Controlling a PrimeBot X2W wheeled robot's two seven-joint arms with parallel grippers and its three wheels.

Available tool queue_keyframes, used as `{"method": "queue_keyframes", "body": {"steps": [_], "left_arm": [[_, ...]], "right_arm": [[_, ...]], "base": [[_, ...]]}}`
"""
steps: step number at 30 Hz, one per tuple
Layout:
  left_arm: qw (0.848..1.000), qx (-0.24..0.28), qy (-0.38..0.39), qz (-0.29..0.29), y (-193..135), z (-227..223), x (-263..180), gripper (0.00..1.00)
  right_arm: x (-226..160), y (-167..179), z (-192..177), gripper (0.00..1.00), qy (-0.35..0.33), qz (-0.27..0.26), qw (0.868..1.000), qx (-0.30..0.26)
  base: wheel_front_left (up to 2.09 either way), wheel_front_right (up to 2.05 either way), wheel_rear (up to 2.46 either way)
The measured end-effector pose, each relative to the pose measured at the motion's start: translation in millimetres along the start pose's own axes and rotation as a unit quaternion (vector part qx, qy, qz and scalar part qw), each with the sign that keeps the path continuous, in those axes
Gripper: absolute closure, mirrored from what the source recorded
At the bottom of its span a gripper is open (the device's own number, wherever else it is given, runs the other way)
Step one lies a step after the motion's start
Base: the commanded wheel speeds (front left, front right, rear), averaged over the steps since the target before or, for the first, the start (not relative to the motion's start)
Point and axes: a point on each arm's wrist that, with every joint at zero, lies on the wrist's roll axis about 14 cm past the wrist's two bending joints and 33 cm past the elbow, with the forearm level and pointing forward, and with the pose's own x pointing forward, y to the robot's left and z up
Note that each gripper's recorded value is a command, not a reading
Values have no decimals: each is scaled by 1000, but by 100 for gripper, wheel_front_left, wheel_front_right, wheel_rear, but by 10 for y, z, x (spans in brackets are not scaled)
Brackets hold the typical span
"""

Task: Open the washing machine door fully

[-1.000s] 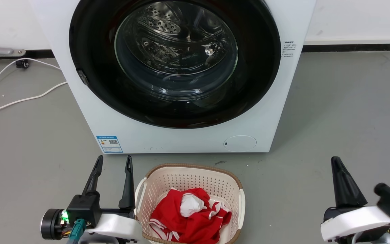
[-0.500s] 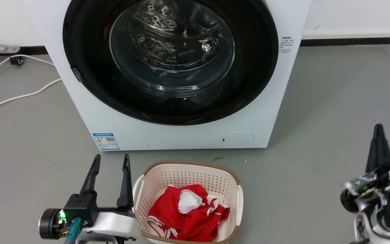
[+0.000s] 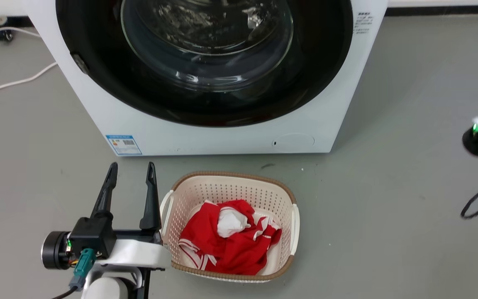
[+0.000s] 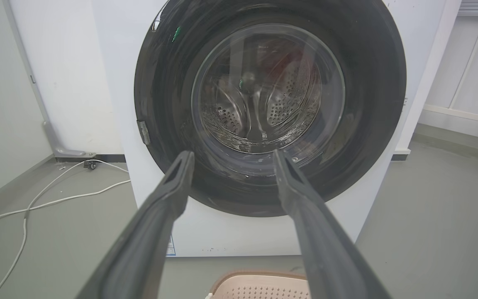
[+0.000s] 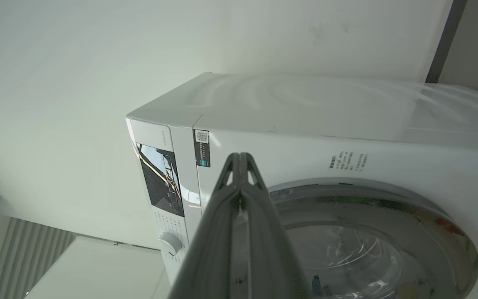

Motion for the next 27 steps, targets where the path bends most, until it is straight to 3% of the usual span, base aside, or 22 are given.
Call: {"method": "queue_keyframes", "body": {"steps": [8,19,27], "left_arm": [[1000,3,8,-1,15,-131,172,0],[1000,4,16,-9,-4,-327,441,0],[1000,6,28,-7,34,-493,542,0]], "right_arm": [[608,61,-367,100,109,-22,990,-90],[1086,-156,-1123,100,260,-63,949,-166],[1327,-334,-1420,100,294,-79,934,-188]], "base": [[0,0,0],[0,0,0],[0,0,0]]}}
